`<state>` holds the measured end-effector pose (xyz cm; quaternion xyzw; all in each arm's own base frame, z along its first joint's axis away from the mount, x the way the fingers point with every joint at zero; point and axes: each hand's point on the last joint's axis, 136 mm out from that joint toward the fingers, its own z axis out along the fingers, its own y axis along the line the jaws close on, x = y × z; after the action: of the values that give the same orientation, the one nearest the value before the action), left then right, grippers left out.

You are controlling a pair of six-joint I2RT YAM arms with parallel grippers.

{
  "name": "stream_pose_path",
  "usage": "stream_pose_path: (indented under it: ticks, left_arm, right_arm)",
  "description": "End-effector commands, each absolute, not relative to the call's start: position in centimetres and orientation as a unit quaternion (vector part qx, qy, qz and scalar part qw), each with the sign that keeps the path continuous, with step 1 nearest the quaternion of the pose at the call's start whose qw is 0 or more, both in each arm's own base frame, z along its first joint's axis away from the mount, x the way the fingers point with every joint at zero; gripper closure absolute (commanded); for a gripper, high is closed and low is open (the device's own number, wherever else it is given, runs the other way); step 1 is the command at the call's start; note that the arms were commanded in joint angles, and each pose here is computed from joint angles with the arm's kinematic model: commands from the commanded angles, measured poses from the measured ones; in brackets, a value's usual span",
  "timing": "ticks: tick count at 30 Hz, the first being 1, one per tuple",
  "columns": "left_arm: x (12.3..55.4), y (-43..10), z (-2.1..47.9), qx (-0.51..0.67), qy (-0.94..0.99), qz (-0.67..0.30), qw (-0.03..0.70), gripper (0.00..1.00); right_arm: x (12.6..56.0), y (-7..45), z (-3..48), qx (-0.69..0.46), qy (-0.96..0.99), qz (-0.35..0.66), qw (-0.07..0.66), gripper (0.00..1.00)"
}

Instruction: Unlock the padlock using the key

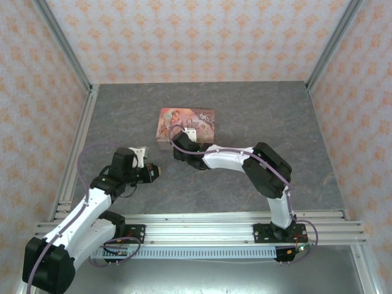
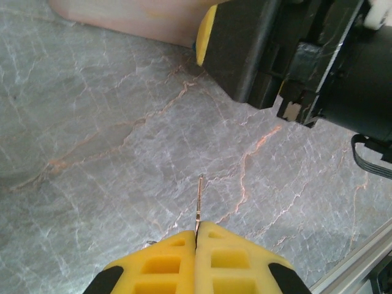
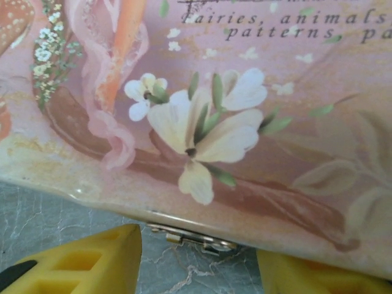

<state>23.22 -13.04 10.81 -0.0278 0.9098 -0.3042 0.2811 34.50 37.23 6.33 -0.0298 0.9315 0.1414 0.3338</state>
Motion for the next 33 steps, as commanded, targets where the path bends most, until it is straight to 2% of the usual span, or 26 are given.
stream_pose_path:
  ticks: [1, 20, 23, 29, 33]
  left_arm:
    - [24.7, -13.7, 12.8, 0.010, 0.899, -0.305, 0.315, 1.00]
    - [25.1, -14.1, 11.8, 0.043, 0.906, -0.296, 0.298, 1.00]
    - [25.1, -14.2, 11.7, 0.047, 0.907, -0.295, 0.296, 1.00]
    - [25.2, -14.1, 11.7, 0.051, 0.907, -0.292, 0.299, 1.00]
    - [25.2, -14.2, 11.7, 0.055, 0.906, -0.292, 0.301, 1.00]
  right_arm:
    - [35.3, 37.2, 6.5, -0.018, 0.930, 0.118, 0.348, 0.51]
    - [37.7, 36.7, 5.7, -0.003, 0.931, 0.081, 0.356, 0.53]
    - [38.0, 36.7, 5.6, 0.000, 0.930, 0.083, 0.357, 0.59]
    - [38.7, 36.9, 5.7, -0.008, 0.929, 0.084, 0.359, 0.62]
    - [38.8, 37.0, 6.1, -0.012, 0.929, 0.089, 0.359, 0.77]
